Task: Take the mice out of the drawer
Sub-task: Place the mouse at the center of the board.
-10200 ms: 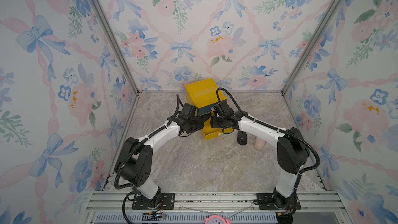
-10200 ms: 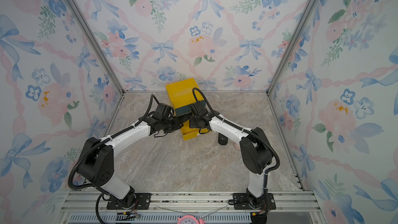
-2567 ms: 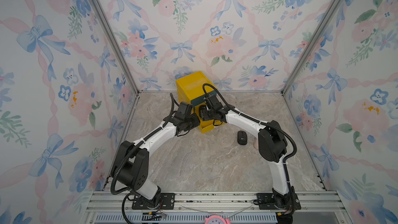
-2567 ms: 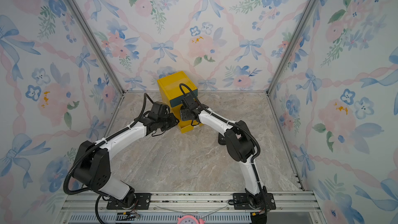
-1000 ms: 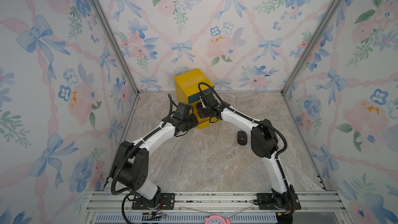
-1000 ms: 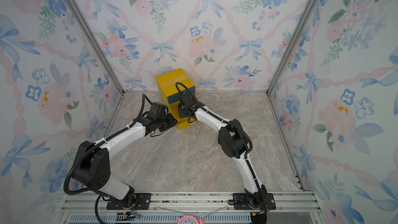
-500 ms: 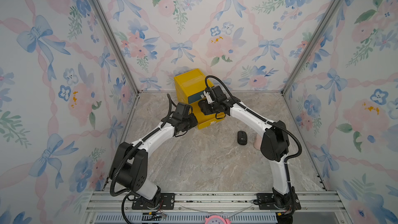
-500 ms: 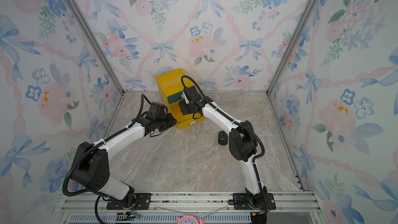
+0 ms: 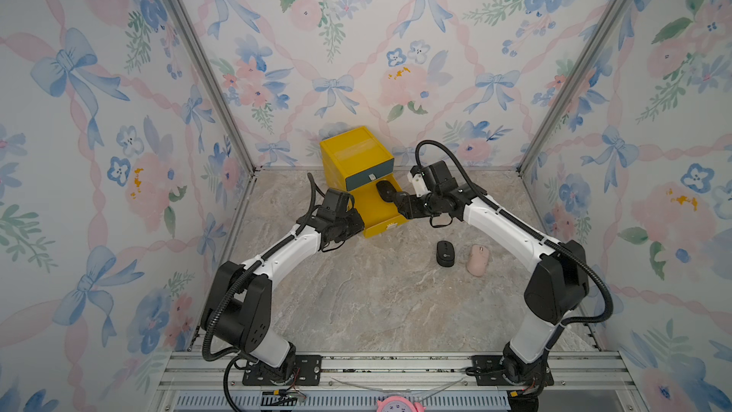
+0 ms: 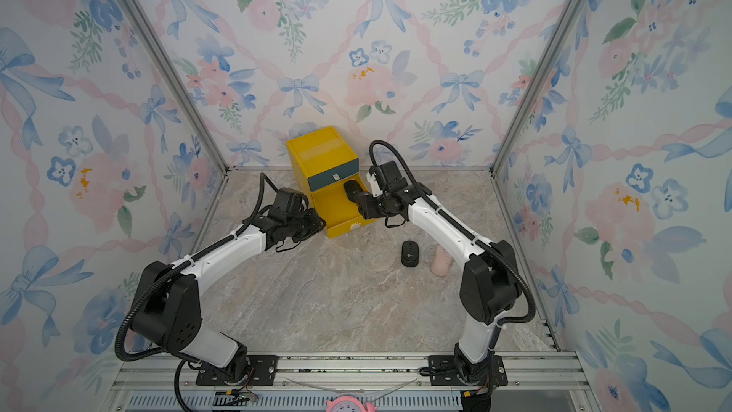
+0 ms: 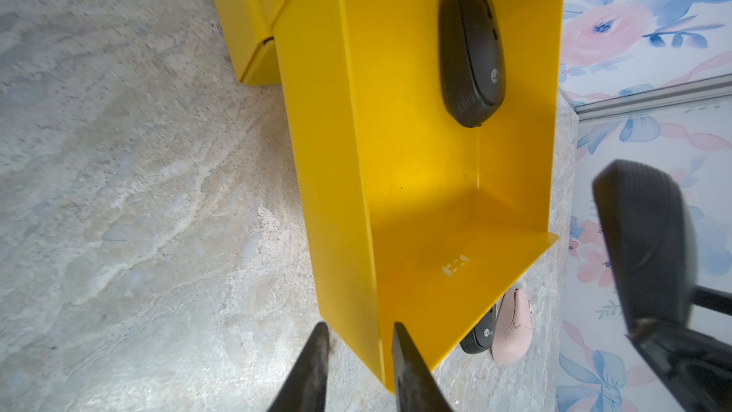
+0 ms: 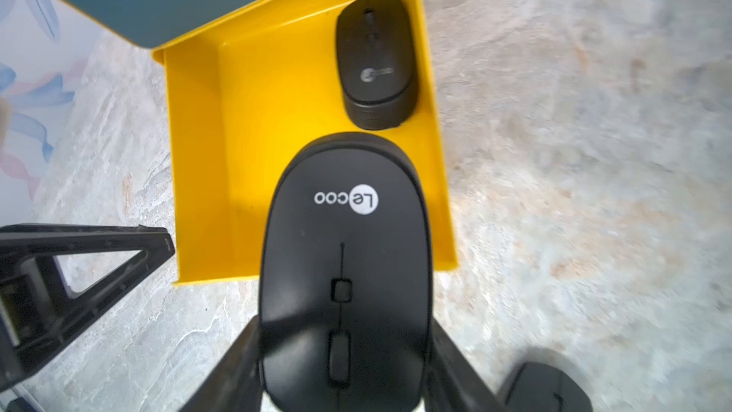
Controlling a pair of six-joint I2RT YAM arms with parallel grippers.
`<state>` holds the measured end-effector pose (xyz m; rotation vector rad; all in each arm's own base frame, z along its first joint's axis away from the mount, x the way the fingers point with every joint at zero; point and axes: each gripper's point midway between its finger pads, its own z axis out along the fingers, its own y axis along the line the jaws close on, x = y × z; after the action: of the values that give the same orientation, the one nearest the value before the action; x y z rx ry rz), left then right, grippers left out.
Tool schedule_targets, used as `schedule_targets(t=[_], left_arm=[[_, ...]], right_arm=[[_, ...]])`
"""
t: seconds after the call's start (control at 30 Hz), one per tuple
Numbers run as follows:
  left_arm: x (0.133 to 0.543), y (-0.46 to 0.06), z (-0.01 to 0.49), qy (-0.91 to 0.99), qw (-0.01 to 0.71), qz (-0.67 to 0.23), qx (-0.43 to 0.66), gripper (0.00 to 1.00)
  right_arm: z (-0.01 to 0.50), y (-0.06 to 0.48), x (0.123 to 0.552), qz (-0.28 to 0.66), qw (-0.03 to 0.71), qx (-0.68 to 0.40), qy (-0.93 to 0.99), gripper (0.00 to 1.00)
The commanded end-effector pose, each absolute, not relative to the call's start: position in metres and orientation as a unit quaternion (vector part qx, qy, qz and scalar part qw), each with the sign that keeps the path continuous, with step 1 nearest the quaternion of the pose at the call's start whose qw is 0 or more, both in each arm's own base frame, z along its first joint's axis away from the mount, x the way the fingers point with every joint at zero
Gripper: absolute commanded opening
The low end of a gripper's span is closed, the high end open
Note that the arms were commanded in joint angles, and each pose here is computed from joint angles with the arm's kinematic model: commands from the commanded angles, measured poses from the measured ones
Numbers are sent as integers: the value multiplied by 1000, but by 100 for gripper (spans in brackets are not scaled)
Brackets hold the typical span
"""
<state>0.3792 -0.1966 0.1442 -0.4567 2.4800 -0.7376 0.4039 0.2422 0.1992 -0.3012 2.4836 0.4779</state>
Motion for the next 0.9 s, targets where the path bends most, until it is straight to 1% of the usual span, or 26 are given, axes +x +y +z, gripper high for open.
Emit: schedule_targets(t=[0.0,0.1,0.2,0.37,0.47,0.63,0.73,0.87], left_arm=[[379,-196,157,906,264,-284,-169,30],[379,-196,158,906,264,-285,-170,31],[381,-196,164,903,271,-287,-169,32],[382,-196,168,901,276,-288,-168,32],[381,-194,167,902,277,-285,-170,33],[381,-194,167,901,278,-286,-171,33],[382,-192,170,900,282,-286,-172,33],[382,-191,172,899,284,-287,-172,33]], right_arm=[[196,196,414,177,305,-42,935,56],[159,149,422,143,292,17,946,57],[126,120,433,125,273,57,952,56],[82,101,446,73,243,73,965,56],[59,97,451,61,223,79,970,57],[38,95,456,47,202,80,975,58],[40,95,453,39,203,74,976,66],[56,97,447,26,207,57,976,74]])
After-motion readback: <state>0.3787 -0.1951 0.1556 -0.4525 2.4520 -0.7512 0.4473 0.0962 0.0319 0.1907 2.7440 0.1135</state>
